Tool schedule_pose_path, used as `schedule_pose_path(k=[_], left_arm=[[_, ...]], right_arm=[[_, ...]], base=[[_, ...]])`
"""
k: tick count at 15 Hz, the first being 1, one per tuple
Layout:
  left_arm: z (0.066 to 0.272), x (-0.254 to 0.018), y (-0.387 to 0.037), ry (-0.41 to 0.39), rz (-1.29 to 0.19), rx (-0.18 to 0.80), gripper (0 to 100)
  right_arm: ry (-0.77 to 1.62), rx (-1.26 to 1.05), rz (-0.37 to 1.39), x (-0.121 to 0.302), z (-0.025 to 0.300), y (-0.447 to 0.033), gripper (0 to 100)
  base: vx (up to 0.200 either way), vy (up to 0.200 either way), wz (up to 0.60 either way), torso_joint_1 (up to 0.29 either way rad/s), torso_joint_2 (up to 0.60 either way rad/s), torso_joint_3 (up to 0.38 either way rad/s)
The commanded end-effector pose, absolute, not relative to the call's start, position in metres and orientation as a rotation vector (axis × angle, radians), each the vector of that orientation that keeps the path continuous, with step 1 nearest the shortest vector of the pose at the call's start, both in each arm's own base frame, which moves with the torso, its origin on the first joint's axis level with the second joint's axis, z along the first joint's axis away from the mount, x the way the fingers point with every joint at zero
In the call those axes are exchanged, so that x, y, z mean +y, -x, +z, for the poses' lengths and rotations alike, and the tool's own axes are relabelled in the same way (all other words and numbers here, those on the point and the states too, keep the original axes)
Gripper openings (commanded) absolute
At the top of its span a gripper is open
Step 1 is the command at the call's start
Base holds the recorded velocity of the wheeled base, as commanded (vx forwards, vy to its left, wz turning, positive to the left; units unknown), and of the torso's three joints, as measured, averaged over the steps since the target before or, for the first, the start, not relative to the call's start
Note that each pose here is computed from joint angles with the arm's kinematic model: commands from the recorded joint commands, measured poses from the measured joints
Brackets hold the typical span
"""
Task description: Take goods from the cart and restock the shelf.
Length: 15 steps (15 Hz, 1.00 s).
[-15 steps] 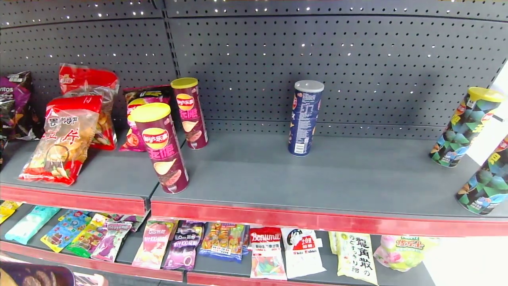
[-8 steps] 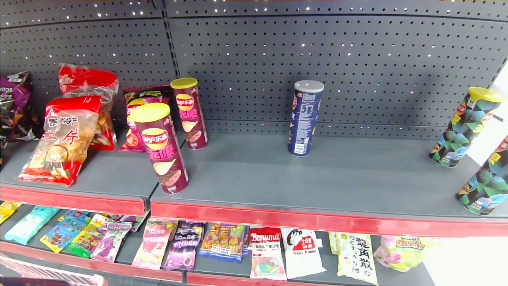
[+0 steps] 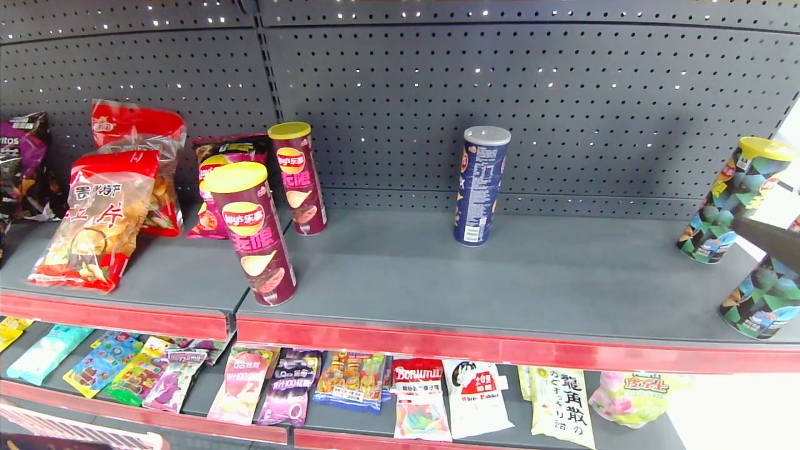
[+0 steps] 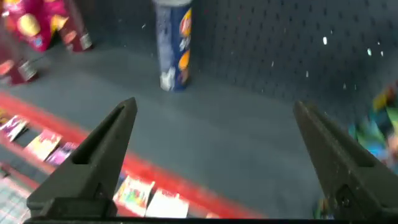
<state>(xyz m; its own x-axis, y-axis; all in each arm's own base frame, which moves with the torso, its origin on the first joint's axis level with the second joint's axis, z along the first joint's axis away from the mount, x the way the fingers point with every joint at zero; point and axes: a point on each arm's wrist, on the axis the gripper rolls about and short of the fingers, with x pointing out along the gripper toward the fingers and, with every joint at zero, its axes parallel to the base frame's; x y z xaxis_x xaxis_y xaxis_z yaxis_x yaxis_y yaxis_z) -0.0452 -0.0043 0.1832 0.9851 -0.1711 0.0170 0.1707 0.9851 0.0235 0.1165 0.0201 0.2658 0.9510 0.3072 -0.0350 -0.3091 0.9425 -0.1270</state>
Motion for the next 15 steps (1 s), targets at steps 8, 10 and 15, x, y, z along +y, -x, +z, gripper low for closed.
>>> schedule_pose_path(k=[8, 10, 15], left_arm=[[0.181, -0.004, 0.042, -0.020, -0.150, 0.002, 0], [0.181, -0.004, 0.042, -0.020, -0.147, 0.003, 0], [0.182, -0.004, 0.041, -0.019, -0.141, 0.009, 0]], right_arm=[[0.088, 0.114, 0.238, 0.113, 0.216, -0.318, 100], [0.088, 0.108, 0.242, 0.127, 0.213, -0.333, 100], [0.071, 0.099, 0.293, 0.155, 0.211, -0.341, 100]], base=[[0.000, 0.000, 0.00, 0.000, 0.00, 0.000], [0.000, 0.000, 0.00, 0.000, 0.00, 0.000], [0.000, 0.000, 0.00, 0.000, 0.00, 0.000]])
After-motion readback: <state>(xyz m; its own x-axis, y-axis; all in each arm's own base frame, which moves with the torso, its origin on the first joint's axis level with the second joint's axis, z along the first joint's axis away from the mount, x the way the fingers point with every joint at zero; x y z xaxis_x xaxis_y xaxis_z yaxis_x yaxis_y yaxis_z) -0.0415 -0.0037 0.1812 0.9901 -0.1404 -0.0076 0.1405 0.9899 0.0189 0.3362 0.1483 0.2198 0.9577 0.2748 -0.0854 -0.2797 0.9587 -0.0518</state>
